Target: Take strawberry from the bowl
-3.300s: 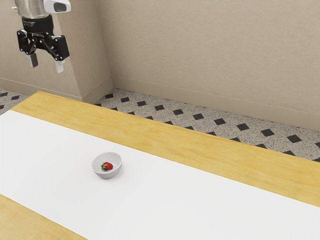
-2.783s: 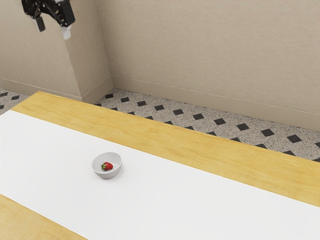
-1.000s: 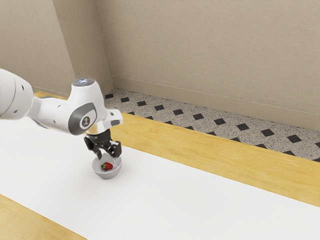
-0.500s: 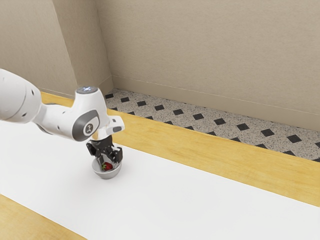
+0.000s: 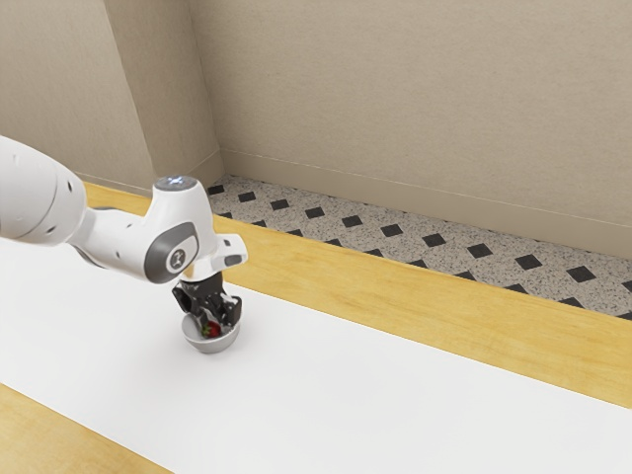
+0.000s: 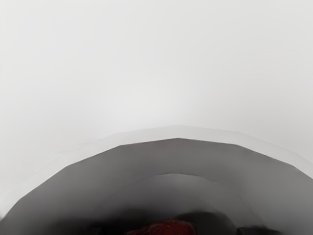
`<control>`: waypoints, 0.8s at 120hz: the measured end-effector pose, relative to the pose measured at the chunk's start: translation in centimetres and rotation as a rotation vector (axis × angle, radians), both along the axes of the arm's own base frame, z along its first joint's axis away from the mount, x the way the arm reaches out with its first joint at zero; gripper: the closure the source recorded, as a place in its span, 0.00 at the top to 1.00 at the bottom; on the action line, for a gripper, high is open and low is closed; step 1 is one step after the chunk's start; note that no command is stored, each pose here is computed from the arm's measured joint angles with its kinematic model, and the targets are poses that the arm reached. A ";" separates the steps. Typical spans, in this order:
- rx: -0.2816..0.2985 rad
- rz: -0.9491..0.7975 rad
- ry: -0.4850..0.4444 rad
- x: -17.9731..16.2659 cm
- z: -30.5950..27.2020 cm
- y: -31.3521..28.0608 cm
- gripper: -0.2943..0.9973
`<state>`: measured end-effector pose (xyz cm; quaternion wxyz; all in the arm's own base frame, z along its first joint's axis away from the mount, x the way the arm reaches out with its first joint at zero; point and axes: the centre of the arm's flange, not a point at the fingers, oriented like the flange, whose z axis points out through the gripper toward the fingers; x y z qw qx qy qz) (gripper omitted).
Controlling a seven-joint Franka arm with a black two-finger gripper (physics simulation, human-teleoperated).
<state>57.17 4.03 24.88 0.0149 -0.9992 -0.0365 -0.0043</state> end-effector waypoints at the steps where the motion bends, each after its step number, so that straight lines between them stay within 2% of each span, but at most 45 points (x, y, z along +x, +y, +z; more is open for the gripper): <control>1: 0.000 0.002 -0.001 0.0 0.0 0.0 0.44; 62: -0.014 0.020 -0.016 0.1 0.8 0.3 0.37; 81: -0.005 -0.005 -0.090 -0.5 6.8 -1.2 0.35; 96: -0.002 -0.084 -0.103 -1.0 9.0 -6.0 0.34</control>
